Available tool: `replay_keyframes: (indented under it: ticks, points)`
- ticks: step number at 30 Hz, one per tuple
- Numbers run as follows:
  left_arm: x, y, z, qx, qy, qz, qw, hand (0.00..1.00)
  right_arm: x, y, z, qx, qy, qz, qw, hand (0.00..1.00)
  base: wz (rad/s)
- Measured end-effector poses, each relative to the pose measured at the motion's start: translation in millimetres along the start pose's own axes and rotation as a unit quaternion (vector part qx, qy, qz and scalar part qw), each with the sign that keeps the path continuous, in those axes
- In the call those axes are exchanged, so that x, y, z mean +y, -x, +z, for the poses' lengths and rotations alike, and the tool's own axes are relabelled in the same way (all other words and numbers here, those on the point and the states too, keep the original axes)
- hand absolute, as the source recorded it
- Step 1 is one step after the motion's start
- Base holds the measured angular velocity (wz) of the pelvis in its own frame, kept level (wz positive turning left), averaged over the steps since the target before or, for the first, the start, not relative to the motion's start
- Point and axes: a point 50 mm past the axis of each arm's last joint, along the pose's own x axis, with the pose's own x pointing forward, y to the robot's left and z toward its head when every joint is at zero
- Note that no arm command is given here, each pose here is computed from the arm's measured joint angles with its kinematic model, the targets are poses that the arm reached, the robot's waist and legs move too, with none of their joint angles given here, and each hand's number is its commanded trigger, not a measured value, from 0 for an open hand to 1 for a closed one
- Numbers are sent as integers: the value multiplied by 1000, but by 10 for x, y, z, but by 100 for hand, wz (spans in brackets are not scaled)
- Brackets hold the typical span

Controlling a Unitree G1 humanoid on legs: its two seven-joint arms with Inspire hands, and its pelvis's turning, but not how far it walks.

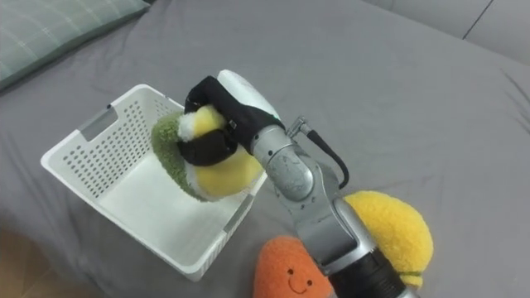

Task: Collect toys from the bed

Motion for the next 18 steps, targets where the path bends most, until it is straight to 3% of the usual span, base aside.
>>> replay_keyframes:
  ticks: [7, 18]
  points:
    - [9, -1, 32, -6, 1, 5, 1000, 0, 56, -13, -189, 43, 0, 6, 999, 0, 1]
    - [-23, 7, -10, 8, 1, 1, 1000, 0, 56, -12, -198, 45, 0, 3, 999, 0, 4]
